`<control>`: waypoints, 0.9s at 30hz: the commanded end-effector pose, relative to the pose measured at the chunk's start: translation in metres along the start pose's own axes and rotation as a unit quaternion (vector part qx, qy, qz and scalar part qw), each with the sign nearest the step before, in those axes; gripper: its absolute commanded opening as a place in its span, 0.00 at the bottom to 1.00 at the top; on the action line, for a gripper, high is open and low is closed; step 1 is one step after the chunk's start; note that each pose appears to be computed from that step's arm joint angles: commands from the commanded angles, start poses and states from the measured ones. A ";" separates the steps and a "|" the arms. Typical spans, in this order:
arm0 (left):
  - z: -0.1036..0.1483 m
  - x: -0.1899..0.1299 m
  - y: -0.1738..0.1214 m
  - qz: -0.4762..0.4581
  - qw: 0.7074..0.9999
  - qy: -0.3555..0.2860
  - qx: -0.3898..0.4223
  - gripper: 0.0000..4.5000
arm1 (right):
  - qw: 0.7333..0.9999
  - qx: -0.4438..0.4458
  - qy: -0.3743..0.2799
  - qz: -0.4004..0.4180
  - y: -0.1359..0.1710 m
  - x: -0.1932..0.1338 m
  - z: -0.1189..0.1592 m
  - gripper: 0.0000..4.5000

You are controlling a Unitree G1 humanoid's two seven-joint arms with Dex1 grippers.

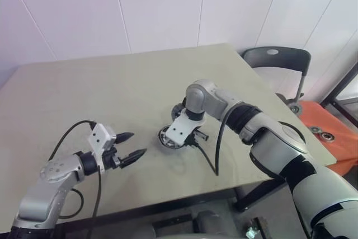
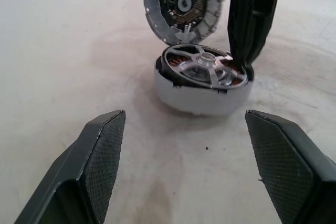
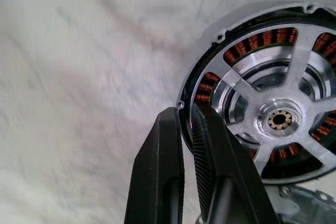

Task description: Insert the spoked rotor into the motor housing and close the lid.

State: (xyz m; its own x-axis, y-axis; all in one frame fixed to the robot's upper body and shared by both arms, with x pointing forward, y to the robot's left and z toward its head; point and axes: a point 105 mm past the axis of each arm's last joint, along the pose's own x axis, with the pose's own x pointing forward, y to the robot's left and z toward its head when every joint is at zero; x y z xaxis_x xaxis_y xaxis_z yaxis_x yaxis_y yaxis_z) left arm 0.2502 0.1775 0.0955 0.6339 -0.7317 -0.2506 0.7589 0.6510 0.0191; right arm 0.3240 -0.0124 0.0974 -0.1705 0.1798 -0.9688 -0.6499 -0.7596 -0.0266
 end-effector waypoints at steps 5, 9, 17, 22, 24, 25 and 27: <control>0.007 0.001 -0.002 -0.003 1.000 -0.011 0.014 0.86 | 0.991 0.116 -0.062 0.011 -0.015 0.010 0.025 0.01; 0.006 -0.001 -0.003 -0.001 1.000 -0.010 0.012 0.86 | 0.986 0.150 -0.073 -0.002 -0.024 0.015 0.030 0.01; 0.005 -0.002 -0.004 0.002 1.000 -0.009 0.010 0.86 | 0.993 0.104 -0.052 -0.038 -0.029 0.020 0.022 0.01; 0.005 0.000 -0.003 0.001 1.000 -0.010 0.010 0.86 | 0.993 0.101 -0.047 -0.044 -0.031 0.021 0.021 0.22; 0.005 0.000 -0.003 0.001 1.000 -0.010 0.010 0.86 | 0.991 0.111 -0.050 -0.047 -0.033 0.020 0.022 0.35; 0.005 0.000 -0.003 0.000 1.000 -0.010 0.010 0.86 | 0.991 0.110 -0.050 -0.052 -0.035 0.018 0.022 0.35; 0.005 0.000 -0.003 -0.001 1.000 -0.010 0.010 0.86 | 0.992 0.101 -0.047 -0.057 -0.036 0.014 0.022 0.35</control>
State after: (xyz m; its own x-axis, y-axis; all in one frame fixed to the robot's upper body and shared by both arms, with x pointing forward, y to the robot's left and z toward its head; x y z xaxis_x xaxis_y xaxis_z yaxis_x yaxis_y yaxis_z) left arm 0.2469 0.1787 0.0902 0.6388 -0.7235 -0.2618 0.7504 0.6610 0.0045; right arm 0.3242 0.0223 0.0855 -0.2001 0.2748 -0.9404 -0.8010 -0.5987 -0.0045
